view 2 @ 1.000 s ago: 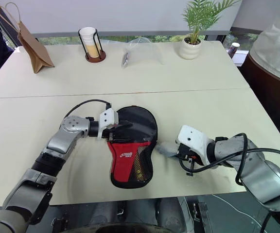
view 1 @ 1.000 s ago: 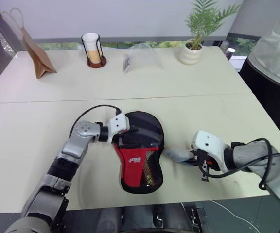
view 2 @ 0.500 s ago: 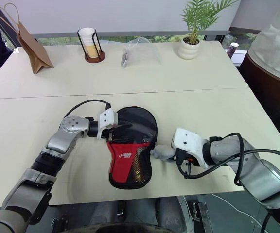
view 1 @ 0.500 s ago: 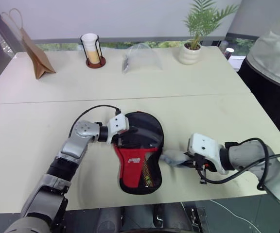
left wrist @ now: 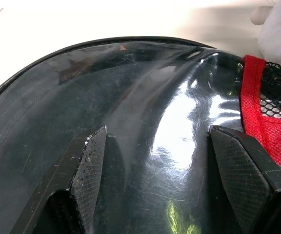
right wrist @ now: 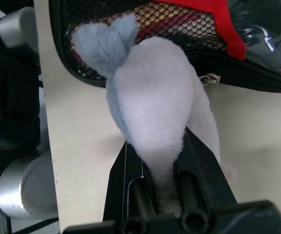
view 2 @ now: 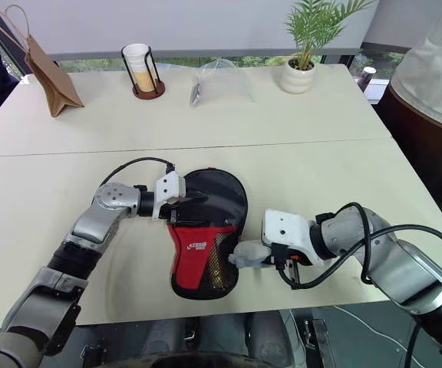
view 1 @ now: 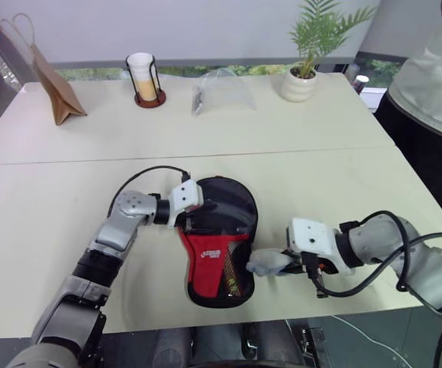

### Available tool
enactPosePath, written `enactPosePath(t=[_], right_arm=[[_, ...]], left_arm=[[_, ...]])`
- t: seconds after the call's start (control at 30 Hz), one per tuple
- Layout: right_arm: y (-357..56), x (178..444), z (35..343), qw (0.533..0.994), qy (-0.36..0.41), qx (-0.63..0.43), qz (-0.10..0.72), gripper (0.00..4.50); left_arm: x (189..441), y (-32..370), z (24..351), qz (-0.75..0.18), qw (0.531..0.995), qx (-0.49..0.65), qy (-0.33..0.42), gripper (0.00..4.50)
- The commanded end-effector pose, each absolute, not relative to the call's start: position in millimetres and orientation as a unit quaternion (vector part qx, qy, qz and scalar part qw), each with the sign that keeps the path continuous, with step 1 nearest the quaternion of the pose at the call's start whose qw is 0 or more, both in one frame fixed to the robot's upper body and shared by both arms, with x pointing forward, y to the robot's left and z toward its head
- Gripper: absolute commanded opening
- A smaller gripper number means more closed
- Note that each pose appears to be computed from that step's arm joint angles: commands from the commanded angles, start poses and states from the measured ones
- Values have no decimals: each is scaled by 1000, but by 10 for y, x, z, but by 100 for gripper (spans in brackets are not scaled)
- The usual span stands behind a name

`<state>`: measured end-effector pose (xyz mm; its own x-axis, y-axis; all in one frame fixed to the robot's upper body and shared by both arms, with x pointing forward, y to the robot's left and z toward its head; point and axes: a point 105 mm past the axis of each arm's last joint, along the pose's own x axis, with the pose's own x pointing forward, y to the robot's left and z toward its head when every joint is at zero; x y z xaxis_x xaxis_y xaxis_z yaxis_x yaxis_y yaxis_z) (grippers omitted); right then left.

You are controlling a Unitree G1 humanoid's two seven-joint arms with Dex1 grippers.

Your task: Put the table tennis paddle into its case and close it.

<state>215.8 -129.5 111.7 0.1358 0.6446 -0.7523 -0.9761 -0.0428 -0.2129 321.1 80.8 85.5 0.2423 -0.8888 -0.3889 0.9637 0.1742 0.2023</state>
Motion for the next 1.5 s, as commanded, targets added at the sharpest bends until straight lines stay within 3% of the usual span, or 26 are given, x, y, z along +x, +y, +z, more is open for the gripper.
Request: enactPosePath(t=[0.03, 0.27, 0.5, 0.63, 1.07, 1.23, 1.5], right_arm=[[-1319, 1983, 1036, 618, 243, -366, 652, 4], [-1404, 1886, 1009, 601, 255, -370, 660, 4], [-1523, 1995, 979, 617, 266, -380, 635, 4], [-1634, 1954, 971, 604, 276, -393, 636, 4], [-1508, 1862, 1002, 601, 262, -371, 658, 4], [-1523, 1825, 893, 571, 265, -405, 664, 4], [-1661, 2228, 1165, 669, 262, -390, 576, 4]], left_arm=[[3138, 977, 529, -595, 757, 213, 165, 346], [3121, 979, 510, -595, 756, 215, 168, 346], [3126, 967, 513, -594, 757, 215, 167, 346], [3135, 967, 516, -593, 758, 216, 166, 346], [3138, 963, 504, -591, 759, 217, 167, 346], [3119, 968, 496, -593, 757, 217, 169, 346], [3120, 956, 492, -592, 758, 217, 167, 346]])
